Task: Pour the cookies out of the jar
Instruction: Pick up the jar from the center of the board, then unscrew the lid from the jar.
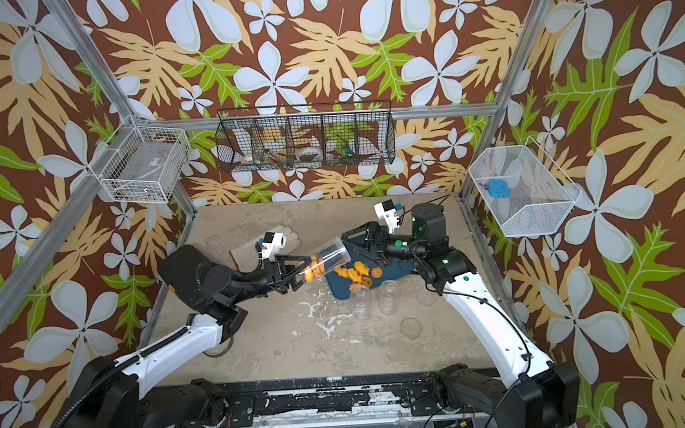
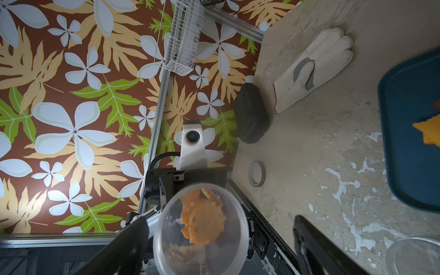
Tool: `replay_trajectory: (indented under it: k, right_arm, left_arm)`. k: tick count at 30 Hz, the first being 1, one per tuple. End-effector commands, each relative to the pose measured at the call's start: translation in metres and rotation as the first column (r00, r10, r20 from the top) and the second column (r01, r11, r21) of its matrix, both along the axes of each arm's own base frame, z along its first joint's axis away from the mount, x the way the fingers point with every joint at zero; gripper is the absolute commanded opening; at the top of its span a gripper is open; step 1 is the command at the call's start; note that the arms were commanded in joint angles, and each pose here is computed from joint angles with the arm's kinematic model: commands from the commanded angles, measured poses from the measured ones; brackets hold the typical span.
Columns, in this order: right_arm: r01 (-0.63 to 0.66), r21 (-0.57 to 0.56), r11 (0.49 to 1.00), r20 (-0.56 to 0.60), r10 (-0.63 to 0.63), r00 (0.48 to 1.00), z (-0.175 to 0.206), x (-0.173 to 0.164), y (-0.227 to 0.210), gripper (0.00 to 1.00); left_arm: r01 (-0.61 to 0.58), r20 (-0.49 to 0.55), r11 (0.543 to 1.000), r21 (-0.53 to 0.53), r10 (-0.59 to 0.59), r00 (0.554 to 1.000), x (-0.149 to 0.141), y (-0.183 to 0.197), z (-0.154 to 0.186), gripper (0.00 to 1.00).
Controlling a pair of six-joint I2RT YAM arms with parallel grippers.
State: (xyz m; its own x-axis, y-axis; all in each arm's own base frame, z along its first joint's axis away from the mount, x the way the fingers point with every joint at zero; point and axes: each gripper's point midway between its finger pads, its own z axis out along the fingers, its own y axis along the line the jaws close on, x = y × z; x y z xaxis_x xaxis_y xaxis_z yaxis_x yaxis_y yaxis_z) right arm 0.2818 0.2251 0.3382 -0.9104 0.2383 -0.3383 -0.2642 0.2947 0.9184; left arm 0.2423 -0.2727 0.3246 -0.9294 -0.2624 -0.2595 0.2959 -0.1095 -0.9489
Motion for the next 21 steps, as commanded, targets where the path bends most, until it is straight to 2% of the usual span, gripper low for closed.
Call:
replay_trajectory:
  k: [1,4,6,11,21]
  right_arm:
    - [-0.084,0.001,0.996,0.016,0.084,0.996,0.0,-0.015,0.003,0.98]
    - [-0.149,0.009,0.989,-0.008,0.149,0.989,-0.004,-0.028,0.008,1.0]
    - [-0.207,0.025,0.978,-0.02,0.207,0.978,-0.005,-0.041,0.017,1.0]
    - [-0.334,0.041,0.942,-0.049,0.336,0.941,-0.005,-0.073,0.035,1.0]
    - [-0.369,0.072,0.927,-0.083,0.374,0.924,-0.009,-0.09,0.036,0.98]
  left_arm:
    - [0.102,0.079,0.985,0.138,-0.114,0.99,-0.022,0.0,-0.02,0.49]
    - [0.14,0.116,0.958,0.25,-0.173,0.978,-0.036,0.002,-0.035,0.5]
    - [0.153,0.134,0.951,0.27,-0.194,0.972,-0.043,0.007,-0.038,0.51]
    - [0.173,0.194,0.952,0.251,-0.225,0.955,-0.057,0.016,-0.024,0.51]
    - [0.174,0.25,0.961,0.215,-0.227,0.941,-0.069,0.022,-0.008,0.51]
